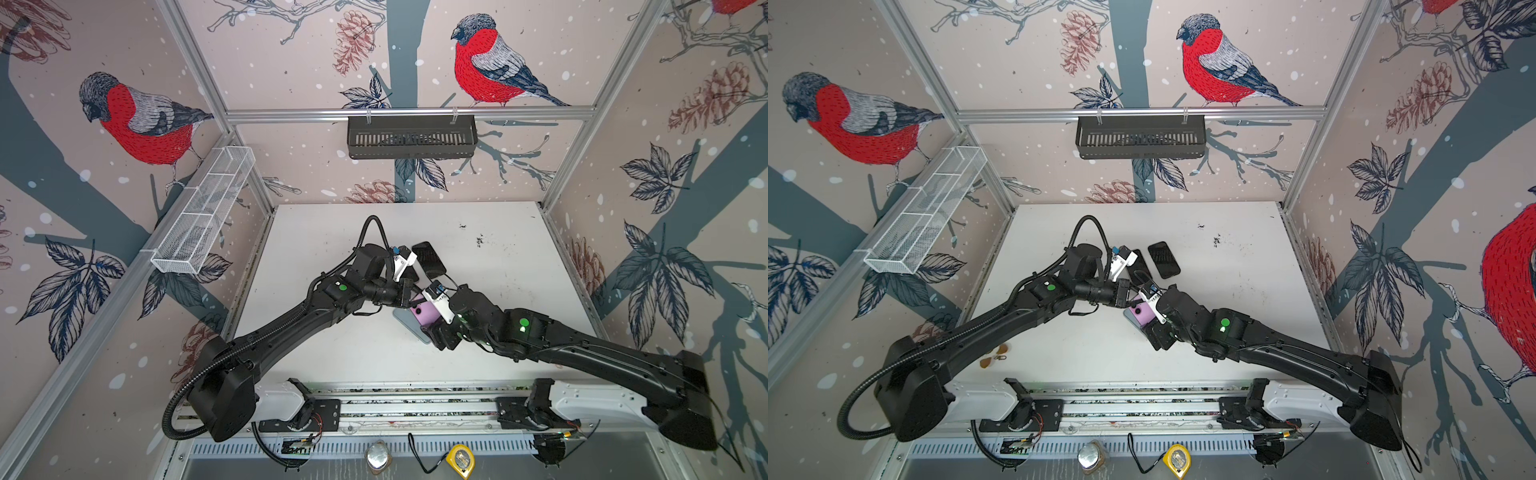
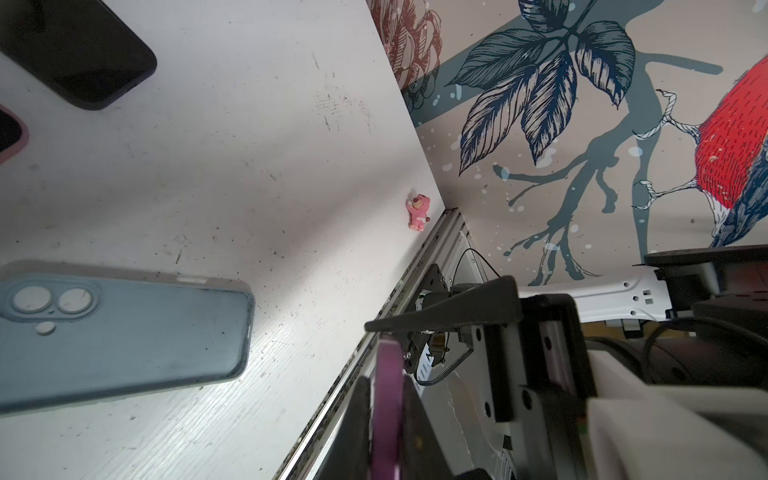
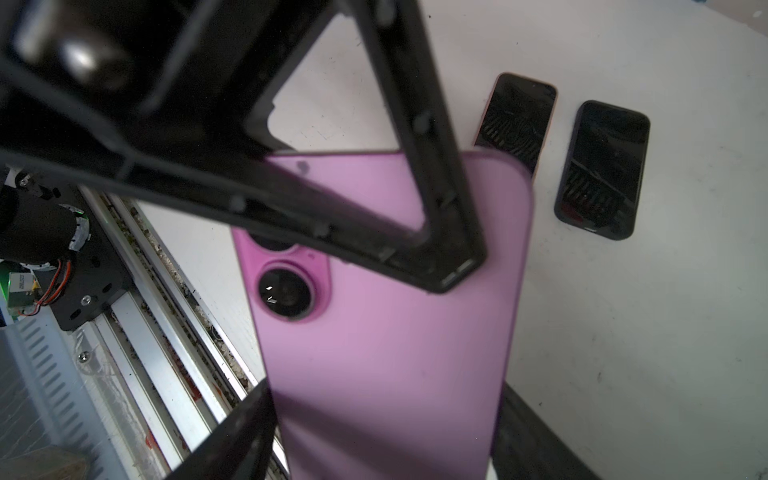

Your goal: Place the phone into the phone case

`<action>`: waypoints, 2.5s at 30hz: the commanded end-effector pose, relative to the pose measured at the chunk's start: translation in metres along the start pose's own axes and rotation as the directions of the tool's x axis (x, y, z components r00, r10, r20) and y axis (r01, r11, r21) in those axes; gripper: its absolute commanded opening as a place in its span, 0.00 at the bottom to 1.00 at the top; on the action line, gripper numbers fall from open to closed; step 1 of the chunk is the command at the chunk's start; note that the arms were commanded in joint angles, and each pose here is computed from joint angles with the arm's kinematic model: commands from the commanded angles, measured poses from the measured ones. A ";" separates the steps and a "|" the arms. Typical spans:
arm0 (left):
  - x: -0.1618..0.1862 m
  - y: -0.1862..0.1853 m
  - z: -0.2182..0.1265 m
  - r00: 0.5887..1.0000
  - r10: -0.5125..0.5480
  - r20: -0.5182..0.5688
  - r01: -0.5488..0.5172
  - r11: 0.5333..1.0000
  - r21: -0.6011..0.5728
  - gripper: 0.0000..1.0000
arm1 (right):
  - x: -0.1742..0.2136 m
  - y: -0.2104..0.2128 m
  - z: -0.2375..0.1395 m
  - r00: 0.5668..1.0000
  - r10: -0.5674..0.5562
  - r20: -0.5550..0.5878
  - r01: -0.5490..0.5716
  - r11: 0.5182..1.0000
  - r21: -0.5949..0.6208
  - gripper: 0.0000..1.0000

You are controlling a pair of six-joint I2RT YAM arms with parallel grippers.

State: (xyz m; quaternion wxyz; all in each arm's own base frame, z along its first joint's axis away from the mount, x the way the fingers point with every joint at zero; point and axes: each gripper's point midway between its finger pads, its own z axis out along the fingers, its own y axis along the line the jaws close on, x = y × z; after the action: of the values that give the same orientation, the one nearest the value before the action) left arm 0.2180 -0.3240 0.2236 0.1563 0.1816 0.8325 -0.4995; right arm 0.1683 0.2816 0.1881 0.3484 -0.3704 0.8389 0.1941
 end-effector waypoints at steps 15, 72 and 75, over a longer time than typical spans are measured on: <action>-0.039 -0.058 -0.107 0.473 0.839 0.268 -0.710 0.543 -0.449 0.00 | -0.064 -0.051 -0.066 0.871 0.433 0.230 -0.369 0.888 -0.275 0.93; 0.127 -0.049 -0.059 -0.883 0.449 -0.135 -0.362 -0.837 -0.412 0.00 | -0.055 0.040 -0.048 0.891 0.413 -0.187 -0.353 0.374 -0.857 0.50; 0.129 -0.048 -0.058 -0.883 0.453 -0.125 -0.368 -0.832 -0.415 0.01 | -0.055 0.040 -0.049 0.891 0.412 -0.192 -0.356 0.371 -0.857 0.36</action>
State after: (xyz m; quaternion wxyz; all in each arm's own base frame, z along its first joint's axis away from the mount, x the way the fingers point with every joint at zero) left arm 0.0787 -0.2740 0.2268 0.6813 0.7244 0.0335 0.1002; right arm 0.1497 0.3059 0.2486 0.0731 -0.2535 0.6982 0.6656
